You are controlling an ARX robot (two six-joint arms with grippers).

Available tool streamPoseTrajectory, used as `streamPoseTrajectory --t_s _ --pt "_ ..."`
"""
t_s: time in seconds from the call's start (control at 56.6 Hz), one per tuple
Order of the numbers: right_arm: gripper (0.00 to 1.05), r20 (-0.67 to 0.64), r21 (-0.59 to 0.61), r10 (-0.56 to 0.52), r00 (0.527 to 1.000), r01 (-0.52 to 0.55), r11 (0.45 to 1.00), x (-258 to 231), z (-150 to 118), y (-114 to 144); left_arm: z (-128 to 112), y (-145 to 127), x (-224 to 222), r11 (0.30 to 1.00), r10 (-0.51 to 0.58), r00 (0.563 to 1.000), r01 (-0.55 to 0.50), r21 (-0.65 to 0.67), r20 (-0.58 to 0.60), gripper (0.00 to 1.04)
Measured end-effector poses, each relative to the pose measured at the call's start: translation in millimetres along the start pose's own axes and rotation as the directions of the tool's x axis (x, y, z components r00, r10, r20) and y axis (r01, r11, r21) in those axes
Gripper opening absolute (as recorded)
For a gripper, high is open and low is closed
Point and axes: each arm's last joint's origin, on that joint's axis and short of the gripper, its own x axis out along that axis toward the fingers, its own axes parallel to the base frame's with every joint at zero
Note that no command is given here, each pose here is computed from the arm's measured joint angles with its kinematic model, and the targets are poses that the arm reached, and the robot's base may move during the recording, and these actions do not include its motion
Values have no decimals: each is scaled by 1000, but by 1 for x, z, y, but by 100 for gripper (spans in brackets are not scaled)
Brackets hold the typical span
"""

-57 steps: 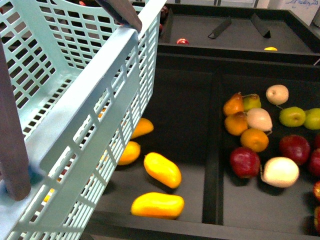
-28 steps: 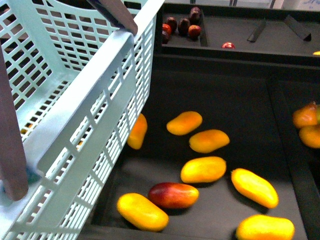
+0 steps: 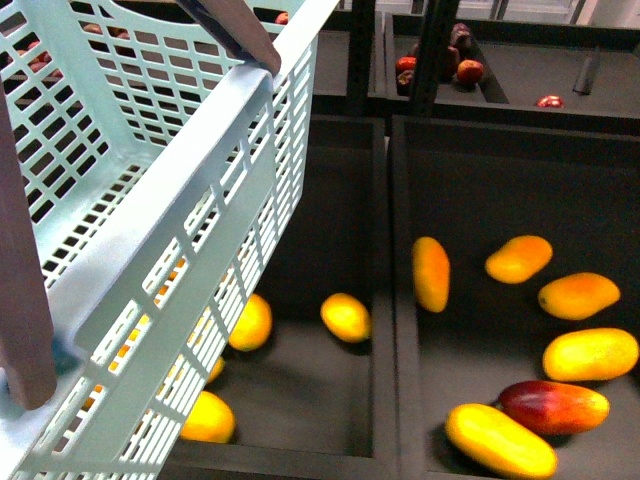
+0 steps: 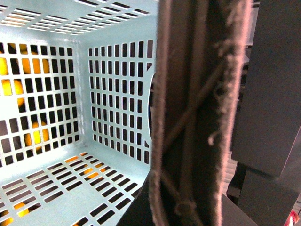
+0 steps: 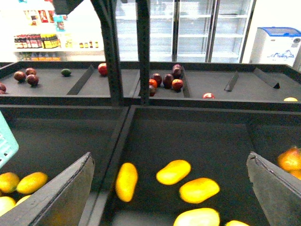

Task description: Pick mango and avocado into basket

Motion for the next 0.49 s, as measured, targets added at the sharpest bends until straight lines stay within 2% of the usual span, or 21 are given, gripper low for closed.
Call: streamPoseTrajectory --t_s 0.265,0.336,0.406,0.495 --pt "97 0 0 6 1000 -6 1000 0 0 0 3 0 0 1000 2 999 -2 11 40 7" --pt "97 0 0 2 1000 -2 1000 0 0 0 2 0 0 1000 4 1000 -4 17 16 6" --pt "97 0 0 1 1000 -1 1000 0 0 0 0 -1 5 987 84 991 -68 148 -105 6" --pt "97 0 0 2 1000 -2 1000 0 0 0 -10 -8 23 928 114 962 -14 373 -248 6"
